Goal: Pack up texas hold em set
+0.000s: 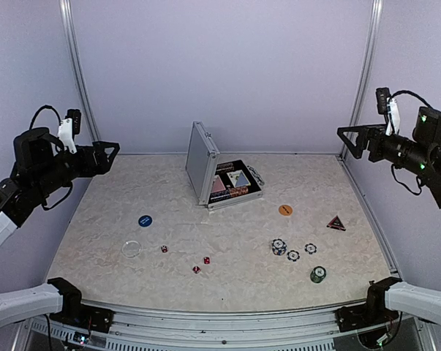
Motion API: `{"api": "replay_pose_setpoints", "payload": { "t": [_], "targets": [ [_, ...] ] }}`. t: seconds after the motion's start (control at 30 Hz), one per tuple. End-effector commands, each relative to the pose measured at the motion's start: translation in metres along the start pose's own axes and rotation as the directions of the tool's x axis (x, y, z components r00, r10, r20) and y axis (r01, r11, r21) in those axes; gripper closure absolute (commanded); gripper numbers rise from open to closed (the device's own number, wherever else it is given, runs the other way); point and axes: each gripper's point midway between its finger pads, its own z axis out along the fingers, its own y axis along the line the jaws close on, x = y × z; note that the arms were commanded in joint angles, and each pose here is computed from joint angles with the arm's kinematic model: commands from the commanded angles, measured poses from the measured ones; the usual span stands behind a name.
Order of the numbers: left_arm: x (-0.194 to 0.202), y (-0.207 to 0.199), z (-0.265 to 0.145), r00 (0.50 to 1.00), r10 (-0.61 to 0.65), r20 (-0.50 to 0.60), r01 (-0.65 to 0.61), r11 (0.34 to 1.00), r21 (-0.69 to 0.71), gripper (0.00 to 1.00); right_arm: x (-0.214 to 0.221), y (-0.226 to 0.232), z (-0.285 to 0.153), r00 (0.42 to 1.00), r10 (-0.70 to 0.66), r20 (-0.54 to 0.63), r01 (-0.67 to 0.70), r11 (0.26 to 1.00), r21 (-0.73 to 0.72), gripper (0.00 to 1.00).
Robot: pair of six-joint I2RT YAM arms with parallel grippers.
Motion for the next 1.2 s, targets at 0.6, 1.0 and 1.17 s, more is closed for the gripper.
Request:
{"api": "replay_pose_setpoints", "payload": {
  "t": [0.6,1.0,1.17],
  "targets": [
    [0.031,0.01,0.013,0.993,-0.056,-0.107,0.053,0.998,-0.039,0.01,0.039,-0.015,0.02,0.992,0.0,-0.126,0.002,1.0,0.013,0.0],
    [0.065,0.001,0.031,0.979,-0.136,-0.15,0.136,0.991,-0.01,0.01,0.068,-0.046,0.07,0.953,0.134,-0.271,-0.101,0.986,0.131,0.0],
    [0.075,-0.002,0.037,0.972,-0.165,-0.17,0.167,0.986,-0.006,0.01,0.071,-0.055,0.098,0.942,0.144,-0.303,-0.093,0.98,0.178,0.0]
  ]
}}
